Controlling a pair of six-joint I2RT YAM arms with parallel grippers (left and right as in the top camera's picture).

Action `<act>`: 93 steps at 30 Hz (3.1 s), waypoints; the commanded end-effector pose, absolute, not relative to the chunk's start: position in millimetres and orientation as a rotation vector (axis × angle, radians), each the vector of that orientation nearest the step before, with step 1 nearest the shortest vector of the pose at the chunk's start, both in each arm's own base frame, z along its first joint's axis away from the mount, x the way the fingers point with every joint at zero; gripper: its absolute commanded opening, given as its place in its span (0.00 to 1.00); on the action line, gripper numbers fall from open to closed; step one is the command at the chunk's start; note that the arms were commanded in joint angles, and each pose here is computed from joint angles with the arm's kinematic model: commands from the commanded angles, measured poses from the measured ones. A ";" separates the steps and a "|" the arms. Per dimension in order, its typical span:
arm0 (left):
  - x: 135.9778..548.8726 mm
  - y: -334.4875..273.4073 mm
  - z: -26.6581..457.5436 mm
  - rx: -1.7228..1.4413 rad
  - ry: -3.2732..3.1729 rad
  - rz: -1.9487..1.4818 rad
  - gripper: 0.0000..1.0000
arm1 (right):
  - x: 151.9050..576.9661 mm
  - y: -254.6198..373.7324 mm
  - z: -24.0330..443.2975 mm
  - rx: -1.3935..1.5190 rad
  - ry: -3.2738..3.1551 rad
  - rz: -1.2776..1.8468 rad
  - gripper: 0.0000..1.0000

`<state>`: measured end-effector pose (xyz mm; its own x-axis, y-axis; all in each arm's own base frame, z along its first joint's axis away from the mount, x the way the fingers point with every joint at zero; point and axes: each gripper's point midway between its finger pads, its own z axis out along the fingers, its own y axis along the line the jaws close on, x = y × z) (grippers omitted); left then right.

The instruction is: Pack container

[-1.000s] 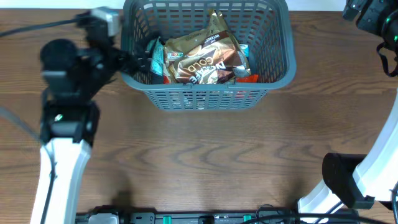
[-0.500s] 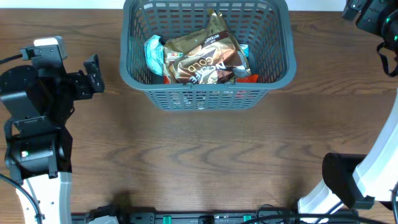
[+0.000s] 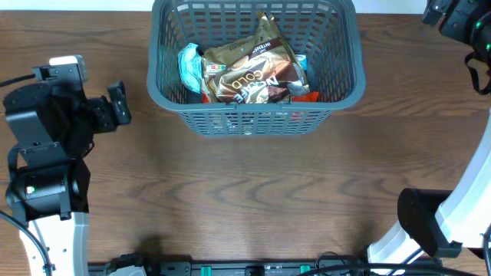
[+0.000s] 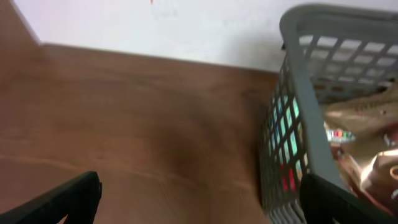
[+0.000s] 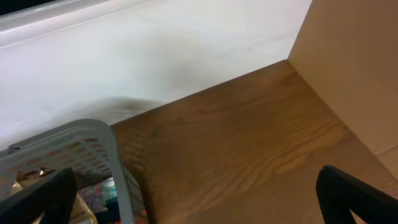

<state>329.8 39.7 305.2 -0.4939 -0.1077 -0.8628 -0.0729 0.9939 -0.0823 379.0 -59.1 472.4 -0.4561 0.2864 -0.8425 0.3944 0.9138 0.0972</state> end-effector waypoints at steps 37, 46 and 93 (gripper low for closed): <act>280.1 7.1 411.4 0.064 1.711 0.010 0.99 | 374.5 -61.4 478.2 0.504 2.054 -0.132 0.99; 215.6 -12.0 451.4 0.118 1.507 -0.011 0.99 | 374.5 -61.4 478.2 0.504 2.054 -0.132 0.99; 238.3 -20.2 212.6 0.071 1.588 -0.147 0.99 | 374.5 -61.4 478.2 0.504 2.054 -0.132 0.99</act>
